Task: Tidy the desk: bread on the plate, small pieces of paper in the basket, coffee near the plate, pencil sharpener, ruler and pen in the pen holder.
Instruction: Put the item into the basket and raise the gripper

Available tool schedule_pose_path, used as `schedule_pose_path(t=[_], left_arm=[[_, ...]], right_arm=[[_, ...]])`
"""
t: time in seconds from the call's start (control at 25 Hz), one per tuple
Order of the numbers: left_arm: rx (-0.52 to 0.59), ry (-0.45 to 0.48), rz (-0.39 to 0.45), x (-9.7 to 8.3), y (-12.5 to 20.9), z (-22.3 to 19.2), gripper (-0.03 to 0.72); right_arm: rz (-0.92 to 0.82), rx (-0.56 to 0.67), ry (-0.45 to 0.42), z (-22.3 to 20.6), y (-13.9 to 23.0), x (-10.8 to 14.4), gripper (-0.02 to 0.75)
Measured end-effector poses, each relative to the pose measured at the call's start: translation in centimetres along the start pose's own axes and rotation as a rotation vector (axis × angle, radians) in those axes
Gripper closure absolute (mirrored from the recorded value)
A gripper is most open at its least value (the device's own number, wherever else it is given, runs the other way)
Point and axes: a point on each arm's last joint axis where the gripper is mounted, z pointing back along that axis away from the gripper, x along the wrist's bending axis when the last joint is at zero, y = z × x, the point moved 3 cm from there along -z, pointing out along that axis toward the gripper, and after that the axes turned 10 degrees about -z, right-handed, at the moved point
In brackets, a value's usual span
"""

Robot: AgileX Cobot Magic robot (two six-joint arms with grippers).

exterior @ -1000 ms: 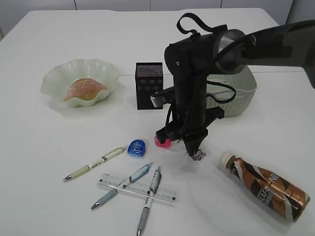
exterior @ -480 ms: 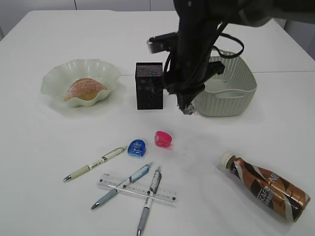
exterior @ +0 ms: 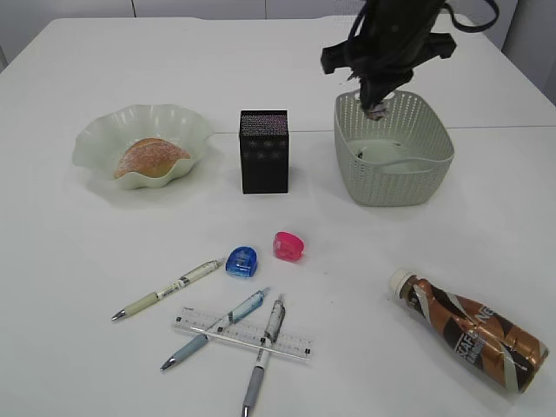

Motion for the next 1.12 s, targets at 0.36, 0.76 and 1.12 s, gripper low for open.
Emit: schedule_pose_path(t=[0.36, 0.76, 1.12], left_arm=[[0.001, -0.008, -0.002, 0.1, 0.0, 0.0, 0.23], [0.001, -0.012, -0.002, 0.1, 0.0, 0.0, 0.238], [0.001, -0.012, -0.002, 0.1, 0.0, 0.0, 0.241]], right_arm=[[-0.107, -0.111, 0.035, -0.1, -2.4, -5.7, 0.75], [-0.103, -0.119, 0.031, -3.2, -2.7, -5.7, 0.75], [-0.088, -0.192, 0.032, -4.8, -3.6, -5.7, 0.747]])
